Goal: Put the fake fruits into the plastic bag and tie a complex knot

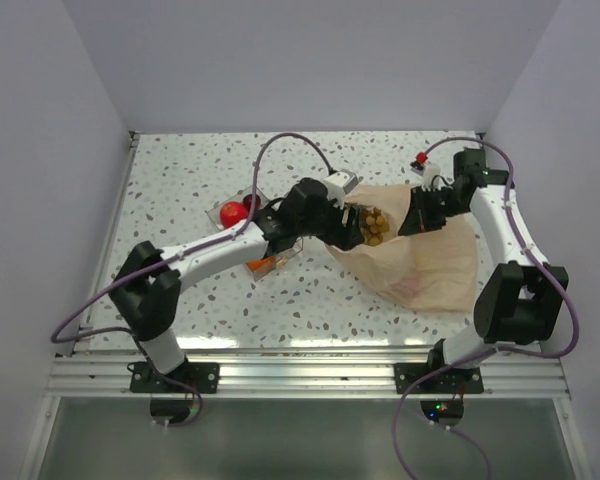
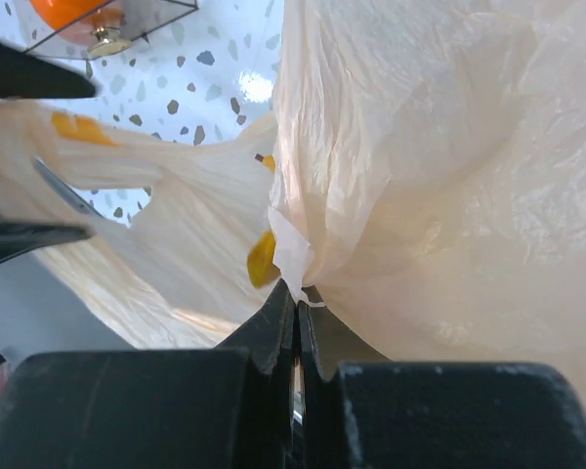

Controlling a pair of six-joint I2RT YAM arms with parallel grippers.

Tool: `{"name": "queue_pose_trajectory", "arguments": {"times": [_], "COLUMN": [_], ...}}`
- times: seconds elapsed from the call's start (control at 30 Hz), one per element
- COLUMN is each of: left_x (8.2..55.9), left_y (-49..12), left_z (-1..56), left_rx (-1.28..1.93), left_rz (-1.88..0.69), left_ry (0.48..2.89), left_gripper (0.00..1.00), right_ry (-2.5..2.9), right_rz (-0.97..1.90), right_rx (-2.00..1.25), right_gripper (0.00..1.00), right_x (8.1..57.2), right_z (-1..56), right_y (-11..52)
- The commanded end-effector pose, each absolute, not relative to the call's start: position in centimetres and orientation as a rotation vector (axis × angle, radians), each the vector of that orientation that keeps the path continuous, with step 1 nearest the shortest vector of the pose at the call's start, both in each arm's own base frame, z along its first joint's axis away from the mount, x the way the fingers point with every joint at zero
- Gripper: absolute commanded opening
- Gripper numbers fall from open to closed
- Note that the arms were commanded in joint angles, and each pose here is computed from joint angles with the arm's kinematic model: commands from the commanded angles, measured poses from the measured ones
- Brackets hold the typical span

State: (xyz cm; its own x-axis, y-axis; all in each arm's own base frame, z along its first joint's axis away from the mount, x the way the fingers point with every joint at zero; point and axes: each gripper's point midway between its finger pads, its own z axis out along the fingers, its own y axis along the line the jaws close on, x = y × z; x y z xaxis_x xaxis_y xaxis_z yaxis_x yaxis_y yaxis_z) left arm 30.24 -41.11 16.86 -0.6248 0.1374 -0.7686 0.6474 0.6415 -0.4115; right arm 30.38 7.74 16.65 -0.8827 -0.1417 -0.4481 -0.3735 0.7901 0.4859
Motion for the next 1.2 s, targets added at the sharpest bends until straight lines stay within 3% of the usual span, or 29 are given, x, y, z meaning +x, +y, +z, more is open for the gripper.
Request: {"name": "queue_pose_trajectory", "arguments": {"times": [0.0,0.17,0.37,0.53,0.8,1.0,1.17], "left_x": [24.9,22.0,25.5,30.5,41.0,45.0,45.1], "left_y": [-41.4,-40.6,-33.2,-26.2,-17.2,-14.1,-12.1], "left_z": [18.0,16.2,22.4,25.2,18.5,15.0,13.1], "left_rx": [0.967,1.132,1.063,1.002,0.946,0.995,0.965], "left_rz": [-0.91,-0.908,-0.924,-0.659,-0.259,-0.029,0.054], "left_ry": [1.965,1.965,1.774,1.683,1.916,2.019,2.106], "left_gripper": [0.71,0.76,0.89,1.0,1.0,0.99,1.0], "right_ry": [2.585,2.572,2.572,2.553,2.567,2.576,2.582], "right_rz": [0.794,0.89,0.823,0.703,0.656,0.654,0.644], "right_rx": [-0.448,-0.486,-0.71,-0.828,-0.832,-0.824,-0.817], "right_gripper": [0.0,0.0,0.0,0.0,0.0,0.0,0.0], "right_x": [29.7,30.1,28.2,27.4,28.1,28.4,28.4], "right_z": [16.6,17.0,16.4,15.4,15.2,15.2,15.2], "right_y": [7.4,9.0,10.7,11.8,11.5,11.5,11.4]}}
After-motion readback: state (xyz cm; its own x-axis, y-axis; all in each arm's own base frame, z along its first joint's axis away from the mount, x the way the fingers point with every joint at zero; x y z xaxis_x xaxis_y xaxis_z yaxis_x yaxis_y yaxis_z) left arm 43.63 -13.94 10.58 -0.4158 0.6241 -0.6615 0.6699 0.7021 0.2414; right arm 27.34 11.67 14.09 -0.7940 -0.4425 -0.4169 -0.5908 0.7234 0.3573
